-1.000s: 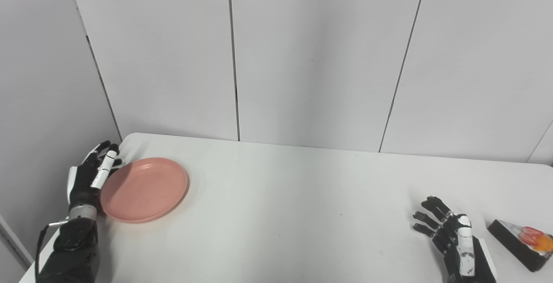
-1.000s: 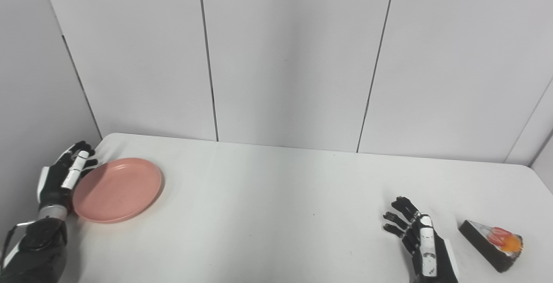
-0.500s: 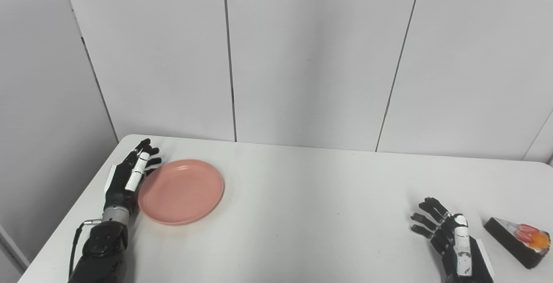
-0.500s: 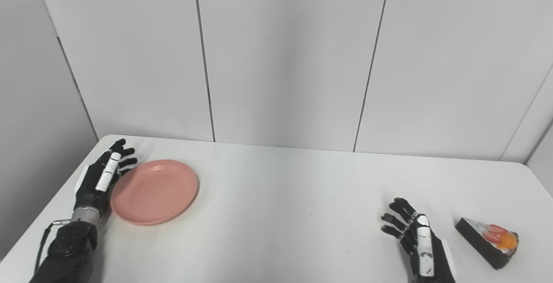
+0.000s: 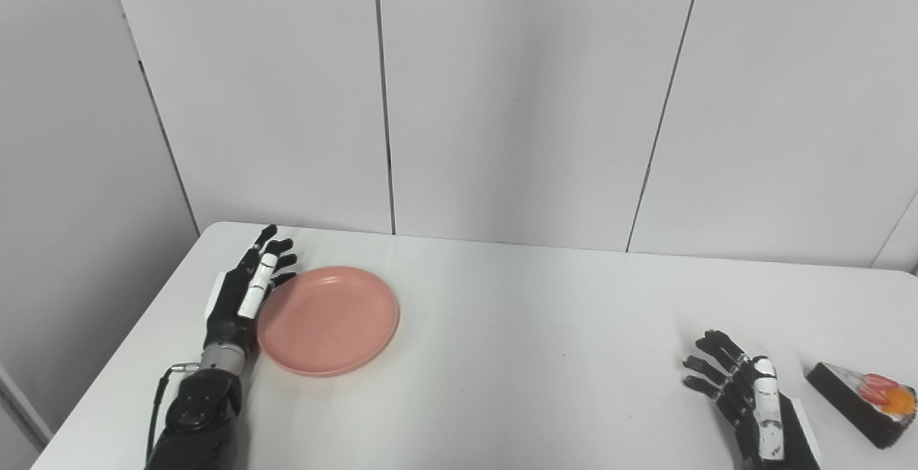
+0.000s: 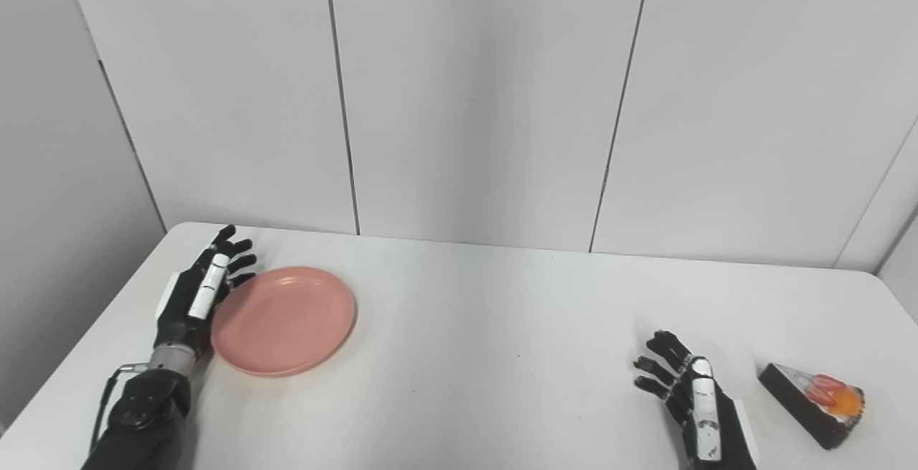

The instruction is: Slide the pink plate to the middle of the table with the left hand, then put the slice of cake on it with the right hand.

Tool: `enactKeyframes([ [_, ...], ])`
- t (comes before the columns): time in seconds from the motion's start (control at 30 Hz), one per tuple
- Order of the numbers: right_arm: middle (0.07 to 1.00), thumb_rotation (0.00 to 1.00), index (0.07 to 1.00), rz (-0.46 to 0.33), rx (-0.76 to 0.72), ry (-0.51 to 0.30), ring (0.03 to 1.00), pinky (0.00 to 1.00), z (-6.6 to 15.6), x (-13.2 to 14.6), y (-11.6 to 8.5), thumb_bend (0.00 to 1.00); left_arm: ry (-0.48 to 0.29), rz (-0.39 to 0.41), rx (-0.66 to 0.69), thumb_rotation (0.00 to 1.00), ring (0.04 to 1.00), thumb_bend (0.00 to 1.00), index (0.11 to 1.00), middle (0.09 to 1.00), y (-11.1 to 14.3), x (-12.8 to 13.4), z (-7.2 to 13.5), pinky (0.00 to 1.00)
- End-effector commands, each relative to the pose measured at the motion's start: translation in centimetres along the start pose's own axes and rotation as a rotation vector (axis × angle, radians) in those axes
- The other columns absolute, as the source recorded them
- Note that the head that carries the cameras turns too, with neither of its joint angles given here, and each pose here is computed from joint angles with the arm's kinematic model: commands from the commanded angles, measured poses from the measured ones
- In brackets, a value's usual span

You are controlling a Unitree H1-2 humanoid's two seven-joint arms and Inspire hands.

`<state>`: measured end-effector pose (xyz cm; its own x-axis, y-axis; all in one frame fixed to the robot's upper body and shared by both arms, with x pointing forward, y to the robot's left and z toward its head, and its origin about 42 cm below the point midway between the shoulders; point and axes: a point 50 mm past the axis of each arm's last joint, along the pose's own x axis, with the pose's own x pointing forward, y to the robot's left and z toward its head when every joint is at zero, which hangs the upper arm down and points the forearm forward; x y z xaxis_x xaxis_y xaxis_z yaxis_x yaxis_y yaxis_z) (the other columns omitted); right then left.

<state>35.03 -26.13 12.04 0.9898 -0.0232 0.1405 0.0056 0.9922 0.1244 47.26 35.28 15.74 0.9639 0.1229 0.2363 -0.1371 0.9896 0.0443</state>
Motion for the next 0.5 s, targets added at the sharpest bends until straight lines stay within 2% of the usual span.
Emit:
enactKeyframes([
  [0.0, 0.813, 1.0, 0.788, -0.036, 0.036, 0.159, 0.757, 0.71, -4.4, -4.1, 0.2, 0.85, -0.045, -0.022, -0.029, 0.78, 0.803, 0.69, 0.878, 0.848, -1.8, 1.1, 1.1, 0.7],
  [0.07, 0.813, 1.0, 0.787, -0.035, 0.038, 0.158, 0.756, 0.71, -4.3, -4.0, 0.4, 0.85, -0.03, -0.037, -0.034, 0.79, 0.813, 0.65, 0.886, 0.853, -2.8, 1.1, 0.7, 0.71],
  [0.2, 0.813, 1.0, 0.788, -0.035, 0.038, 0.158, 0.752, 0.71, -4.3, -3.9, 0.7, 0.85, -0.017, -0.066, -0.041, 0.78, 0.807, 0.69, 0.877, 0.853, -4.6, 1.0, 0.3, 0.71],
  [0.47, 0.806, 1.0, 0.782, -0.039, 0.043, 0.156, 0.745, 0.7, -4.0, -3.9, 1.4, 0.85, 0.025, -0.122, -0.04, 0.8, 0.809, 0.65, 0.882, 0.855, -7.9, -1.0, -1.1, 0.72],
])
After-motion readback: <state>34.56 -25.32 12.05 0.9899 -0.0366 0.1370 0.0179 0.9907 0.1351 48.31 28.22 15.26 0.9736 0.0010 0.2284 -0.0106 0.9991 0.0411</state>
